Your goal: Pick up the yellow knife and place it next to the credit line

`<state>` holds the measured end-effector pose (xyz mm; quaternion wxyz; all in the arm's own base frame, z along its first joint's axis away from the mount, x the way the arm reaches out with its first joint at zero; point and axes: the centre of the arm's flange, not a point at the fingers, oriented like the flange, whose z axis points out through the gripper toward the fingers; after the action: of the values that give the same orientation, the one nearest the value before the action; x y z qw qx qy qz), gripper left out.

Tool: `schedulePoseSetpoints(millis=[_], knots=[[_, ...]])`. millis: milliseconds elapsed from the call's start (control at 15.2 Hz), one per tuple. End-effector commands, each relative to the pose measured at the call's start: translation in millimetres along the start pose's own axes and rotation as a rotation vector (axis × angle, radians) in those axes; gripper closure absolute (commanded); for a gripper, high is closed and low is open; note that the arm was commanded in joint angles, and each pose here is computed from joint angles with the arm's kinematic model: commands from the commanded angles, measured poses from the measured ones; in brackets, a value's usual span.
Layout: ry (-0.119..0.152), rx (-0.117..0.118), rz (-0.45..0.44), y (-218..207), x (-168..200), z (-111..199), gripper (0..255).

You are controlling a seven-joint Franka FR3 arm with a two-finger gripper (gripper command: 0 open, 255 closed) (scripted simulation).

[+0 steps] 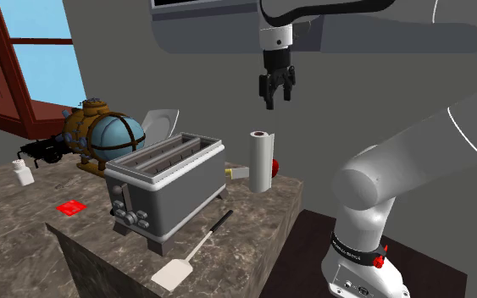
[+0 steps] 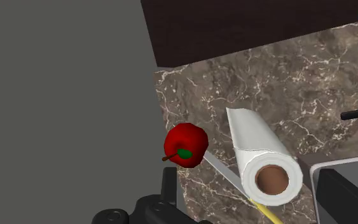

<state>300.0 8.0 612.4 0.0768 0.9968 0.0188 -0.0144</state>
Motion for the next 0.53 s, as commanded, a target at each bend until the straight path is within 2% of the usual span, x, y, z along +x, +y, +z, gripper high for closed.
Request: schedulePoseSetpoints(millis=[0,462], knots=[[0.000,0.000,0.000,0,0,0,0],[-0.027,0.050,-0.261,5,65,71,0]])
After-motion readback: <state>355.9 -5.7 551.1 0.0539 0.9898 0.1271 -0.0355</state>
